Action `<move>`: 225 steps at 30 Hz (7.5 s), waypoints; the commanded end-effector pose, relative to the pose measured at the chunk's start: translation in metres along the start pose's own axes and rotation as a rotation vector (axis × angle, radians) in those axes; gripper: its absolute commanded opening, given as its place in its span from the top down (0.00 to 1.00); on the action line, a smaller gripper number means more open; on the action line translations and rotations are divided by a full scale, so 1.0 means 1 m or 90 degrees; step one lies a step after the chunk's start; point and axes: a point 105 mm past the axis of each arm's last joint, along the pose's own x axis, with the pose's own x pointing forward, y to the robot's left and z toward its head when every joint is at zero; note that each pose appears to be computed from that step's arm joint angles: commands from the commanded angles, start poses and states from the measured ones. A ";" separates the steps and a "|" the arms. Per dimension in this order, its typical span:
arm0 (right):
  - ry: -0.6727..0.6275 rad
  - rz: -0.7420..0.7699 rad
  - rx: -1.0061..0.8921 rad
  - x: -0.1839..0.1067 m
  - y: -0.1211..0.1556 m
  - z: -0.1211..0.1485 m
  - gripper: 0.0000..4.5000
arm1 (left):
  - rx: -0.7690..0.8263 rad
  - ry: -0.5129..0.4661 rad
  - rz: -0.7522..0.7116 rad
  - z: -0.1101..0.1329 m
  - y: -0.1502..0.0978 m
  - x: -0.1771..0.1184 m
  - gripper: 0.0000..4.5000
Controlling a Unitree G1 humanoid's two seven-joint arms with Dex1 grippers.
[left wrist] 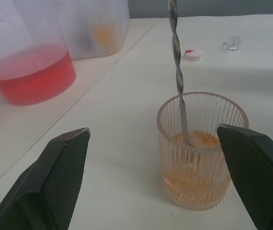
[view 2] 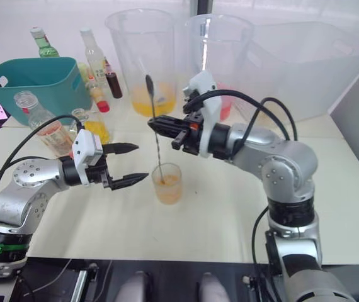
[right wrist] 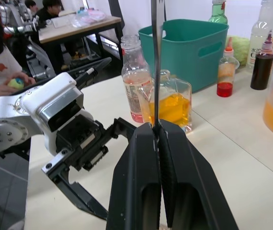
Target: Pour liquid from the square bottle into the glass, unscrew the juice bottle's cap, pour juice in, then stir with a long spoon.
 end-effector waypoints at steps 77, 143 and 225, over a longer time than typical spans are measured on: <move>-0.073 0.076 -0.009 0.018 0.014 0.005 1.00 | 0.012 -0.011 -0.050 0.008 -0.011 -0.011 0.01; -0.017 0.030 -0.077 -0.049 0.013 0.051 1.00 | -0.038 0.048 -0.159 -0.013 -0.027 -0.014 0.01; -0.046 -0.471 0.038 -0.240 -0.085 -0.062 0.01 | -0.149 0.200 0.243 -0.088 0.023 -0.152 0.00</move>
